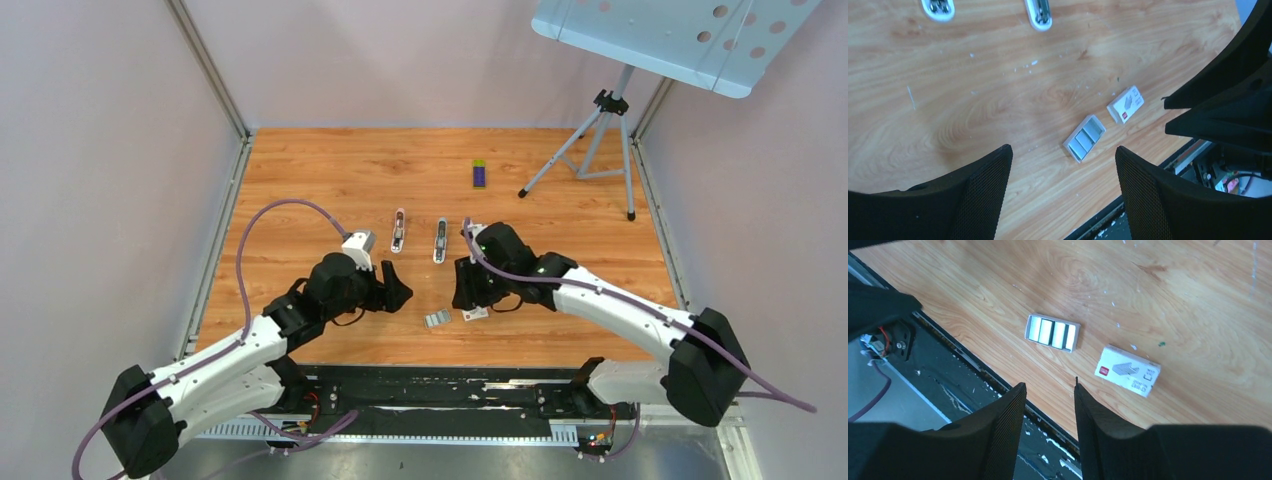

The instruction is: Load the staples into the stapler

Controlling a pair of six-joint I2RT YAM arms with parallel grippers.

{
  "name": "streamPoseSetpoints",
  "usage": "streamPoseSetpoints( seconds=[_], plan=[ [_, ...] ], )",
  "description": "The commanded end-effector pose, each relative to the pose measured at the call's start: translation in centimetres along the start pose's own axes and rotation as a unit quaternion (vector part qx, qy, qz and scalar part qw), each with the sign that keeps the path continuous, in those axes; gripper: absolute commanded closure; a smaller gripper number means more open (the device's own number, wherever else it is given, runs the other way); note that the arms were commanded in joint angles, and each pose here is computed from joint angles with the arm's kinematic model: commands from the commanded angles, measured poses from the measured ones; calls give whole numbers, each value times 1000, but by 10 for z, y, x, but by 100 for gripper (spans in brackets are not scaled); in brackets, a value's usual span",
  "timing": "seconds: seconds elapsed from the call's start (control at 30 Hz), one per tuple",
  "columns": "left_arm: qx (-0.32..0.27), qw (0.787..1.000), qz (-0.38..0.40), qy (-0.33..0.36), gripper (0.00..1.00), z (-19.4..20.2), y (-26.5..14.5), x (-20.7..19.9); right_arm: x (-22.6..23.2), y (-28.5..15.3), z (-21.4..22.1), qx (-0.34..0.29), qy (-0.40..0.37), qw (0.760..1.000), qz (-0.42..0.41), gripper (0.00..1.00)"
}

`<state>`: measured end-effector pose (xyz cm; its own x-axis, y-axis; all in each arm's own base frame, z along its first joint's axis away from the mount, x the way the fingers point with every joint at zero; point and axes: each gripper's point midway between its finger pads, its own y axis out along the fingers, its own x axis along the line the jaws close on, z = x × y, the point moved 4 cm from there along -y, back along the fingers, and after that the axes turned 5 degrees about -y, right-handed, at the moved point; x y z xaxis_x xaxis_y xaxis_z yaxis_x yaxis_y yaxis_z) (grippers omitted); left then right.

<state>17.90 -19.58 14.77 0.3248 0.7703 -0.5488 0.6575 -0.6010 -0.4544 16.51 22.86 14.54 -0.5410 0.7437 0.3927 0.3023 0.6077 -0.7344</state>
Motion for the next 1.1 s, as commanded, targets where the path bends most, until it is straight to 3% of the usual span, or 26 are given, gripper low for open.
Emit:
streamPoseSetpoints(
  seconds=[0.0,0.2,0.4,0.53,0.9,1.07],
  plan=[
    [46,999,-1,-26,22,24,2,9,5,13,-3,15,-38,998,47,57],
    [56,997,1,50,14,21,-12,12,10,37,-5,34,-80,994,63,58],
    [39,999,20,33,13,15,-21,3,21,47,-14,41,-86,994,51,60],
    [31,999,-4,37,11,8,-30,6,27,55,-8,51,-81,994,49,60],
    [-76,990,-79,84,0,-42,-67,15,23,58,5,81,-86,991,63,61],
    [-42,986,-119,111,0,-43,-69,22,23,63,11,90,-85,990,66,64]
  ],
)
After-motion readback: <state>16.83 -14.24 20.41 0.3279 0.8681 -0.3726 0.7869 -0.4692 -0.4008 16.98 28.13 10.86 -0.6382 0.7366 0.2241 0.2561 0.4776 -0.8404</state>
